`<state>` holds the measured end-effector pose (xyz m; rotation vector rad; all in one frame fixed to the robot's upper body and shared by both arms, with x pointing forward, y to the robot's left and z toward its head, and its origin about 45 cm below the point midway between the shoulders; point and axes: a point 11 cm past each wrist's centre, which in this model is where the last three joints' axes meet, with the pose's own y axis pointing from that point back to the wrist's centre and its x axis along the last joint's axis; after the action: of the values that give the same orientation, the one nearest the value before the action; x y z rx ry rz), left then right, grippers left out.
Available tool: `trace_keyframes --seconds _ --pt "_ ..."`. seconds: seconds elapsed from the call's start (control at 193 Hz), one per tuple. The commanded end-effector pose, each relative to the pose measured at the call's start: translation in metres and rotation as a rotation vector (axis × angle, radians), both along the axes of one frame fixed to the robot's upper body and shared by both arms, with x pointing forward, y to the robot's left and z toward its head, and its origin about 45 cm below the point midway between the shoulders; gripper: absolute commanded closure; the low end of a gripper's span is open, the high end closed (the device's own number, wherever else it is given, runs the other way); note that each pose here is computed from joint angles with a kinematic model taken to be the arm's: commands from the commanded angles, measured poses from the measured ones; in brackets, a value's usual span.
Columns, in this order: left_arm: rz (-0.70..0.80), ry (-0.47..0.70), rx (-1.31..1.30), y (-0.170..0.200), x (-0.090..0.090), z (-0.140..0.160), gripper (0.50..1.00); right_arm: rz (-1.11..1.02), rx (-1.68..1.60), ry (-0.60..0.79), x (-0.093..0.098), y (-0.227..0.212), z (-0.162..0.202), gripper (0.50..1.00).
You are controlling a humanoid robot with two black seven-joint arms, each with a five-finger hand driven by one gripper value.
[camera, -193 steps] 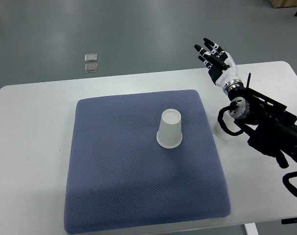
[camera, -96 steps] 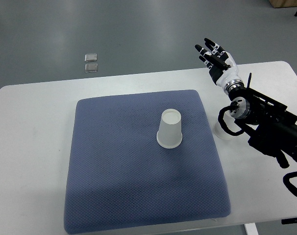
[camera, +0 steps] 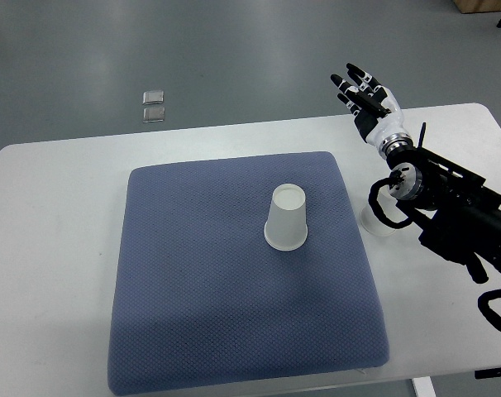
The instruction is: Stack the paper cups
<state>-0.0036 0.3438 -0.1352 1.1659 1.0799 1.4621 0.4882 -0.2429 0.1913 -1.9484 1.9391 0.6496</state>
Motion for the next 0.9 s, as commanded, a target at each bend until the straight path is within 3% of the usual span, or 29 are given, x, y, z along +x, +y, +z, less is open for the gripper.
trace_keyframes --seconds 0.0,0.337,0.487,0.658,0.896 --pt "0.001 0.0 0.0 0.0 0.0 0.0 0.5 -0.001 0.0 0.001 0.0 0.0 0.0 0.587" --pt "0.0 0.0 0.0 0.0 0.0 0.0 0.5 0.006 0.003 -0.017 0.003 0.0 0.009 0.587" --pt "0.0 0.0 0.0 0.0 0.0 0.0 0.5 0.032 -0.049 -0.069 0.013 -0.001 0.034 0.587" --pt "0.0 0.0 0.0 0.0 0.0 0.0 0.5 0.116 -0.339 -0.188 0.021 -0.026 0.073 0.589" --pt "0.0 0.0 0.0 0.0 0.0 0.0 0.5 0.46 -0.708 -0.371 0.001 -0.05 0.137 0.591"
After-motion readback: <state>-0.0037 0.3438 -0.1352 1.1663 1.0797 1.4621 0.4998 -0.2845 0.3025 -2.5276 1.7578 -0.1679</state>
